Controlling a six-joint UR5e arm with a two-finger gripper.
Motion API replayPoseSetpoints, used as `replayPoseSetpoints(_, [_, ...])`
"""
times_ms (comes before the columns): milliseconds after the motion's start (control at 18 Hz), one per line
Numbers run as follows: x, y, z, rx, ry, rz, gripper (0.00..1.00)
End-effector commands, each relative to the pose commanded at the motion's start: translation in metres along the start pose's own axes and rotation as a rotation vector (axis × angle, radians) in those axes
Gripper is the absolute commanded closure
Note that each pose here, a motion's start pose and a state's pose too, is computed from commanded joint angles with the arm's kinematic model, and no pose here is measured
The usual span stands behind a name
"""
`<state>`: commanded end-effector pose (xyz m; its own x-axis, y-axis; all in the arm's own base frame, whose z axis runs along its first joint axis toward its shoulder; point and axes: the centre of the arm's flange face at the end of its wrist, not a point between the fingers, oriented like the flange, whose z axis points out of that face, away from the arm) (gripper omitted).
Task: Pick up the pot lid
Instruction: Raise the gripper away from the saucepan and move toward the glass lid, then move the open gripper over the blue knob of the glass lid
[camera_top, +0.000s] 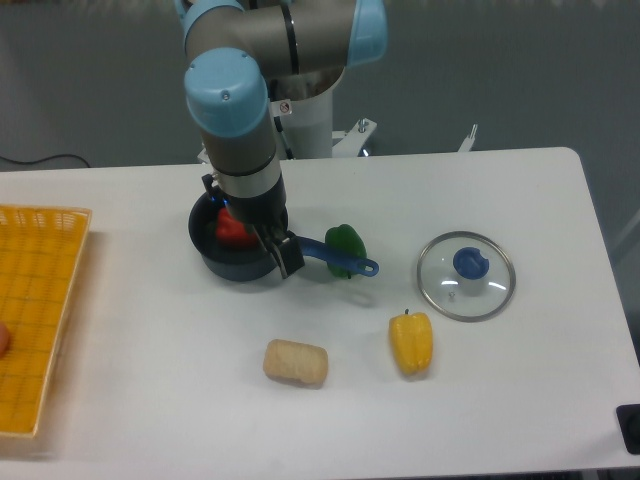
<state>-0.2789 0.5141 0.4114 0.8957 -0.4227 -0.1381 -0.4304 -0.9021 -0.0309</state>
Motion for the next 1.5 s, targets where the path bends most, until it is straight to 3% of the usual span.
replayPoseSetpoints(333, [-0.009, 0.013, -0.002, 0.002, -0.02, -0.031, 0.0])
replayPoseSetpoints(1000, [-0.053, 0.101, -0.003, 0.12, -0.018, -0.214, 0.0])
replayPoseSetpoints(1500, [-0.056, 0.111, 0.009, 0.063, -0.019, -0.228, 0.0])
